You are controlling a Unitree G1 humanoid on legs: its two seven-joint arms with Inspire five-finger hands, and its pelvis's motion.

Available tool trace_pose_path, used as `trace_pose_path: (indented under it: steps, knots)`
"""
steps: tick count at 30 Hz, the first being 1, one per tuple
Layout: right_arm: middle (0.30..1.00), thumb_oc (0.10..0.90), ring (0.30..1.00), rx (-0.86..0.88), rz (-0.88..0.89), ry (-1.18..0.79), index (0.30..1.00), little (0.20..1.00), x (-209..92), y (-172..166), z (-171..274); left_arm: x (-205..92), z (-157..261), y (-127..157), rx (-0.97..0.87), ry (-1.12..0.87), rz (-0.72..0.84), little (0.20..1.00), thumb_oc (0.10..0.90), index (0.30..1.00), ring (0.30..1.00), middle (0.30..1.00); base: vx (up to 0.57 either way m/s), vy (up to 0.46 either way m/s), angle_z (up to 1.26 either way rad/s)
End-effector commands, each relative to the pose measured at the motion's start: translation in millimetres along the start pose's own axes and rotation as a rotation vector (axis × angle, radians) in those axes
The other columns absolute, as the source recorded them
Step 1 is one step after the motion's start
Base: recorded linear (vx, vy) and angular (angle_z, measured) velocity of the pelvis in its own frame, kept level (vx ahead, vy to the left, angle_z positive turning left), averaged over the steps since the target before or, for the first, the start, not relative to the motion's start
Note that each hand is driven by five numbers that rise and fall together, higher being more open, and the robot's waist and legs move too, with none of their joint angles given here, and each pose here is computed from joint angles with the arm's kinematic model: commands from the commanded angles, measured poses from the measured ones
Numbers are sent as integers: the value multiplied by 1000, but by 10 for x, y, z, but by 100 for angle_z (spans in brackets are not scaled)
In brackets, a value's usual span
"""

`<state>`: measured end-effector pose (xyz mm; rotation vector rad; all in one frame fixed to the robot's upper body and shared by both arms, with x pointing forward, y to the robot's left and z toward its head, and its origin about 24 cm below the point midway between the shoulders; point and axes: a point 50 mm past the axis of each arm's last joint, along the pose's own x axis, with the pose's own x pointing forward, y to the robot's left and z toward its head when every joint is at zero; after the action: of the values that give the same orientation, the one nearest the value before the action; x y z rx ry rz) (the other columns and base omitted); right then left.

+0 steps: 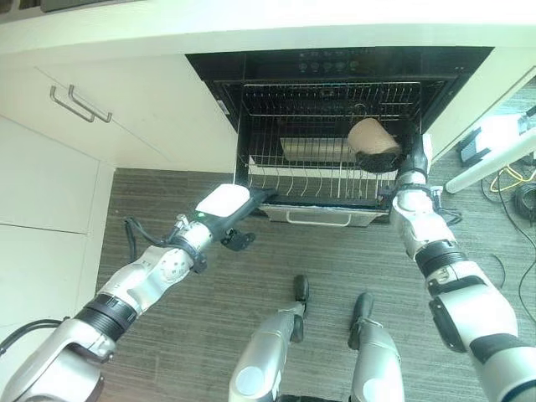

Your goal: Place the dishes in the dishwasher.

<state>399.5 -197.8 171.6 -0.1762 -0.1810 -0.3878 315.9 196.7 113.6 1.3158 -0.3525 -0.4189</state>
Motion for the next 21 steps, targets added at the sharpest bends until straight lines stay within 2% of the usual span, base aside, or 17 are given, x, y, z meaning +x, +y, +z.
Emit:
trace_pose_path:
  steps: [1,6,13,21]
  knots:
    - [900,800,900,111,-121,-456,900,900,91,-302,1006,174,422,111,-87,-163,158,900,800,900,900,900,32,42,-6]
    - [900,800,900,211,-104,-490,900,900,1,-248,1054,146,431,32,-102,-157,154,900,800,900,900,900,25,26,-3]
    - [900,800,900,357,25,-502,900,900,-158,-40,1094,112,426,-51,-120,-145,149,900,800,900,900,900,20,11,-6]
    - [900,800,900,535,112,-603,900,900,-481,118,1222,80,387,-166,-136,-96,150,900,800,900,900,900,0,0,0]
